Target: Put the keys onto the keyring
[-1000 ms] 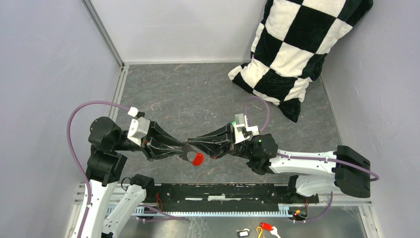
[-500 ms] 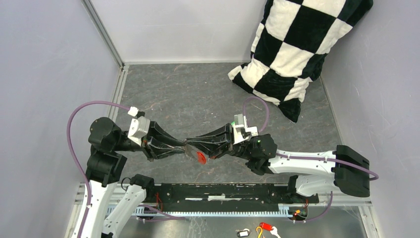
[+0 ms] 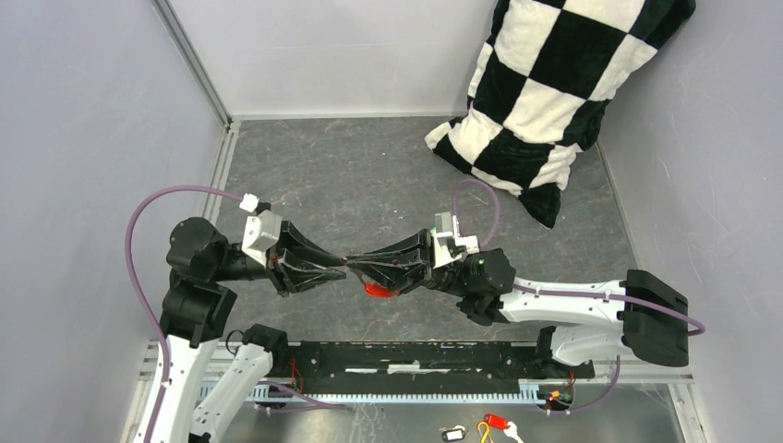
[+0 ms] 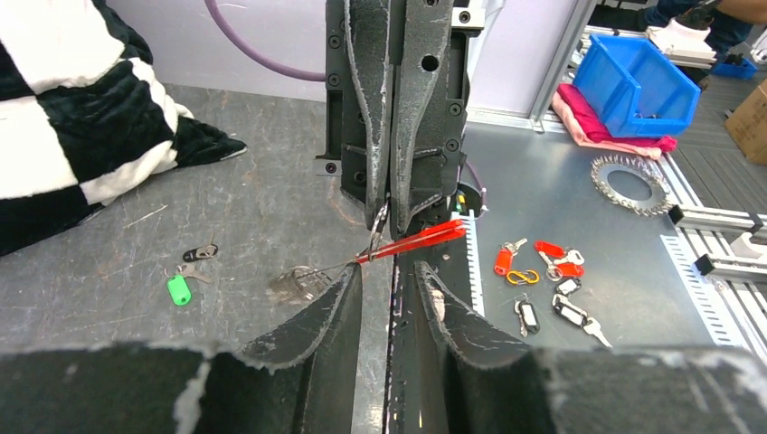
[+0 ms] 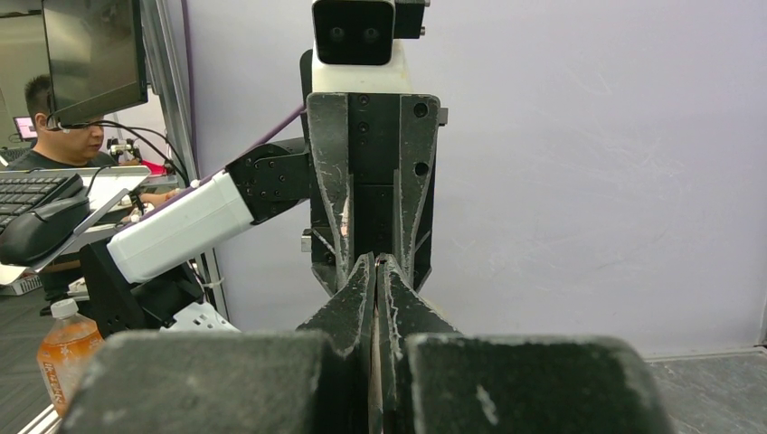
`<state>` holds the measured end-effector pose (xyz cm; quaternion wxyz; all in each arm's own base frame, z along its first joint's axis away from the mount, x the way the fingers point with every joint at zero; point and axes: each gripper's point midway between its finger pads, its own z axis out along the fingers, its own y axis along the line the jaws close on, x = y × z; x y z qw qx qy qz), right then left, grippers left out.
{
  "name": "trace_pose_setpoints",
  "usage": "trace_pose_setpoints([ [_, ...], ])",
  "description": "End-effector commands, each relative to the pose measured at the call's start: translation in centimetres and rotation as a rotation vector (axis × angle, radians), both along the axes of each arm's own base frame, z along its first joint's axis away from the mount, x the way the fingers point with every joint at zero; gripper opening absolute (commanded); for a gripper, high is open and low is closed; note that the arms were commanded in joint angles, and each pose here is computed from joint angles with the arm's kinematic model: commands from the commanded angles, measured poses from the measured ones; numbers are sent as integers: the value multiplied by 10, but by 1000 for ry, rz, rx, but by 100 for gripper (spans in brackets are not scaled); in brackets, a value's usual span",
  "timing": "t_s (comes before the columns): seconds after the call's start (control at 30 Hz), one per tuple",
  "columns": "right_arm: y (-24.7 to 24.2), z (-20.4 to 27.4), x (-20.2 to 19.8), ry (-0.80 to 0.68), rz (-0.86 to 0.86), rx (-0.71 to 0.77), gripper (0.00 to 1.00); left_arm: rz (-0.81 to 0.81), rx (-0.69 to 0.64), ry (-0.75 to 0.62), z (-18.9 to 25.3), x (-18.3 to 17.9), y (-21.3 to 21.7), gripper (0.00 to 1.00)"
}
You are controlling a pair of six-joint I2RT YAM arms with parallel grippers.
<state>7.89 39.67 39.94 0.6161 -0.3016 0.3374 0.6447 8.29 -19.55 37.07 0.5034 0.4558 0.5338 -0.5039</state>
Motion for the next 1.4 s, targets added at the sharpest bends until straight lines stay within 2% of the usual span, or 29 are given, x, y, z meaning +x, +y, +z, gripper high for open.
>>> trace_pose_setpoints([
  [0.0, 0, 19, -22, -52, 78, 37, 1, 73, -12, 26, 4, 16, 0, 34],
  [0.37, 3, 15, -27, -54, 108, 16, 1, 46, -19, 77, 10, 13, -2, 33],
  [0.7, 2, 7, -12, -43, 16, -25, 1, -127, -10, 40, 18, -24, 0, 34],
  [1.13, -3, -10, -3, -70, -59, -100, 1, -79, -10, 13, 22, -19, 1, 34],
  [1.2, -5, -9, -2, -72, -68, -99, 1, -82, -6, 3, 19, -20, 1, 30],
  [1.3, -6, -8, -3, -78, -67, -101, 1, -81, 3, -8, 13, -20, 2, 18],
  [1.37, -6, -8, -4, -78, -64, -102, 1, -92, 4, -11, 13, -22, 2, 15],
])
